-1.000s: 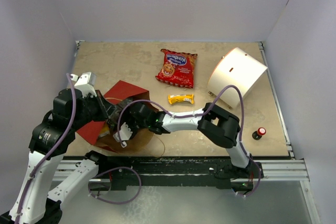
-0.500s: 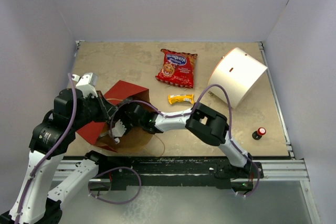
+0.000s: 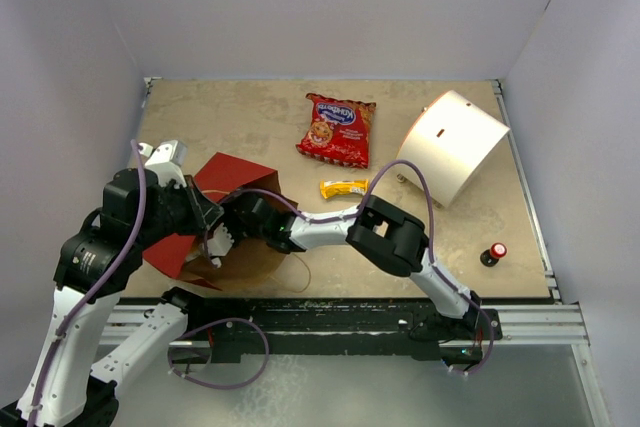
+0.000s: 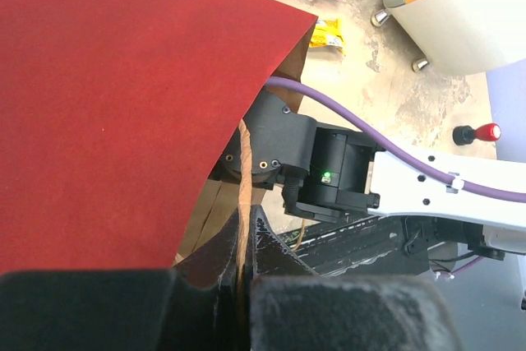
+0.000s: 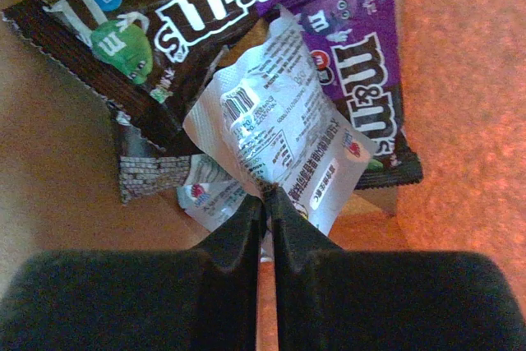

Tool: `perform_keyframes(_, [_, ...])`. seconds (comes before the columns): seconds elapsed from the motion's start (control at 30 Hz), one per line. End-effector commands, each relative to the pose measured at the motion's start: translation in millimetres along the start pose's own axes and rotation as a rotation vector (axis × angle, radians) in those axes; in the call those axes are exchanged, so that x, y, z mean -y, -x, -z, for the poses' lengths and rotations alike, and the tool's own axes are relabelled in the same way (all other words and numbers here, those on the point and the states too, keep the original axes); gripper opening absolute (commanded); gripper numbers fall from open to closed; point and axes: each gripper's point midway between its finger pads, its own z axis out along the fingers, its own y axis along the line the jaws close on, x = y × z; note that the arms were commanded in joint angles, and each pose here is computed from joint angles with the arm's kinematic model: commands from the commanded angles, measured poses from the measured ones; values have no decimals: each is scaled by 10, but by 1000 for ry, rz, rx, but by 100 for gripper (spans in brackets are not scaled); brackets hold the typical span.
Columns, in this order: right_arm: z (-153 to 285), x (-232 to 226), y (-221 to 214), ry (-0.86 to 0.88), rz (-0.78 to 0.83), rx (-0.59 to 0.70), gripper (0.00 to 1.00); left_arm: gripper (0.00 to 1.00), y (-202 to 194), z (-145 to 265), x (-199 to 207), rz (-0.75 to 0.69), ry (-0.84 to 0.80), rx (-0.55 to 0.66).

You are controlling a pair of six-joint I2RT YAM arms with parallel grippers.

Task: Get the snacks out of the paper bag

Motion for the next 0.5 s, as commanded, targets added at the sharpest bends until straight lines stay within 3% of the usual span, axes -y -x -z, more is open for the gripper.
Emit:
perform_keyframes(0.0, [296,653,192,-120,-12,53,6,0,176,89,58,-29,-13,69])
perform_keyframes(0.1, [405,668,244,-105,-34,72,0,0,197,104,49,-37,-8,82])
perform_keyframes(0.47, [814,536,508,25,-166,190,0,0,273,121,35,-51,3,120])
